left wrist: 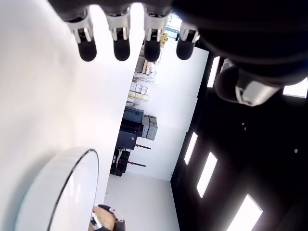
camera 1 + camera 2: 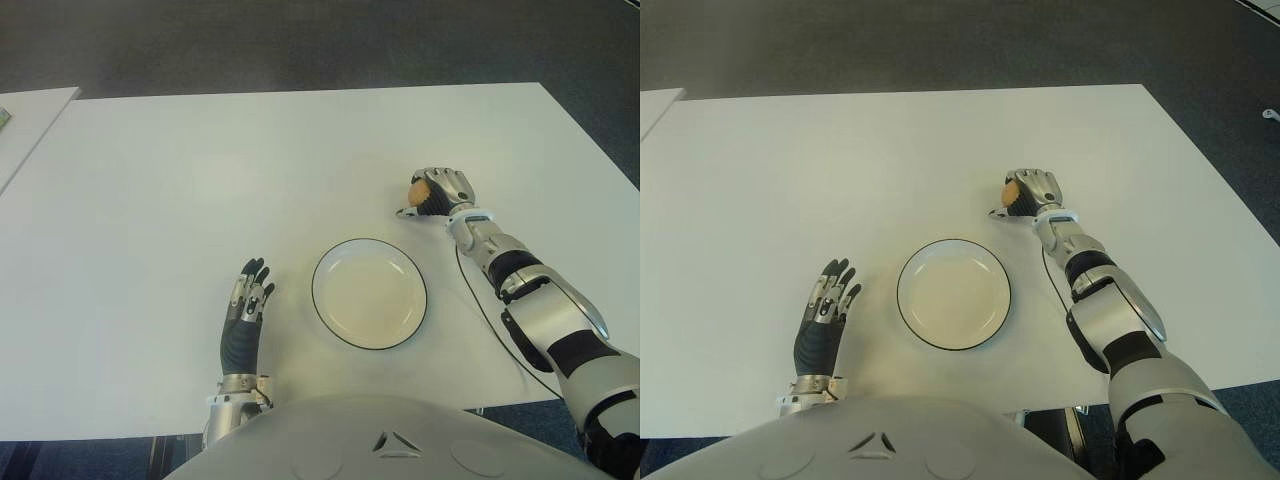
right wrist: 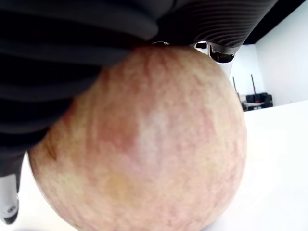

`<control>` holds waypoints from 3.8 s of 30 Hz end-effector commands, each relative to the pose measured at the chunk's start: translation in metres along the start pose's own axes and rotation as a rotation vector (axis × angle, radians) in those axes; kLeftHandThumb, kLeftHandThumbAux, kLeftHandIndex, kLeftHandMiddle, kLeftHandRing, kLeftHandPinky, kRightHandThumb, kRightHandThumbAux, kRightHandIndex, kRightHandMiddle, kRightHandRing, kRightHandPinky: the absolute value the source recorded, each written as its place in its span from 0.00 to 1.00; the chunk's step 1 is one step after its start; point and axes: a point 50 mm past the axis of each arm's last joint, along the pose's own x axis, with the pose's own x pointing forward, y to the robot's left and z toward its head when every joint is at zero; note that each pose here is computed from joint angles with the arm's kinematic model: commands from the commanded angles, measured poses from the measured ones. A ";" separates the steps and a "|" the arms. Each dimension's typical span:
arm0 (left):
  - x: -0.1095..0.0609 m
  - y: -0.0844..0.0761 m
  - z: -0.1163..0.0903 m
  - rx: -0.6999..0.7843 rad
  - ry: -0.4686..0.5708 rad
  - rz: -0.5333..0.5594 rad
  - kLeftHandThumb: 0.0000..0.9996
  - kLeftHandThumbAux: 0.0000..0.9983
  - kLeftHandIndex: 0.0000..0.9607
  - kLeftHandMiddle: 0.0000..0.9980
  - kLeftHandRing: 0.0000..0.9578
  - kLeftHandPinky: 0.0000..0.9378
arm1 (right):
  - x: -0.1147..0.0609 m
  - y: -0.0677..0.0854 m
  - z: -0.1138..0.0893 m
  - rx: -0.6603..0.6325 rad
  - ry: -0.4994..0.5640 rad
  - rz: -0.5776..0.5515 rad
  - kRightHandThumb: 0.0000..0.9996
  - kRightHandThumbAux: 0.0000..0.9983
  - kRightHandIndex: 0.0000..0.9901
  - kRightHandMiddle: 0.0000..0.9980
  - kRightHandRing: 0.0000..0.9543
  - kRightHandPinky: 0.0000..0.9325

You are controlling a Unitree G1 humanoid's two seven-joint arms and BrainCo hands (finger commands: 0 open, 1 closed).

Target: Put the apples into the plate.

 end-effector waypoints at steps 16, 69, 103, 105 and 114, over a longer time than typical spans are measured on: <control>-0.004 -0.019 0.008 -0.077 -0.022 0.032 0.05 0.35 0.01 0.02 0.00 0.02 | -0.008 0.013 -0.010 -0.044 0.045 0.094 0.71 0.72 0.44 0.74 0.74 0.72; 0.003 -0.014 0.007 -0.130 -0.020 0.012 0.07 0.36 0.03 0.03 0.01 0.03 | 0.029 -0.134 0.003 0.055 -0.103 -0.211 0.72 0.71 0.44 0.86 0.87 0.91; 0.003 -0.009 0.009 -0.110 -0.022 0.004 0.06 0.37 0.02 0.02 0.01 0.03 | 0.020 -0.129 0.013 0.172 -0.153 -0.170 0.74 0.71 0.45 0.86 0.87 0.89; 0.003 -0.009 0.009 -0.113 -0.023 0.005 0.06 0.36 0.02 0.02 0.01 0.03 | 0.016 -0.128 0.021 0.180 -0.178 -0.177 0.74 0.71 0.45 0.86 0.87 0.88; 0.003 -0.008 0.009 -0.122 -0.024 0.012 0.07 0.36 0.02 0.02 0.00 0.03 | -0.003 -0.132 0.044 0.194 -0.253 -0.181 0.73 0.71 0.45 0.85 0.86 0.87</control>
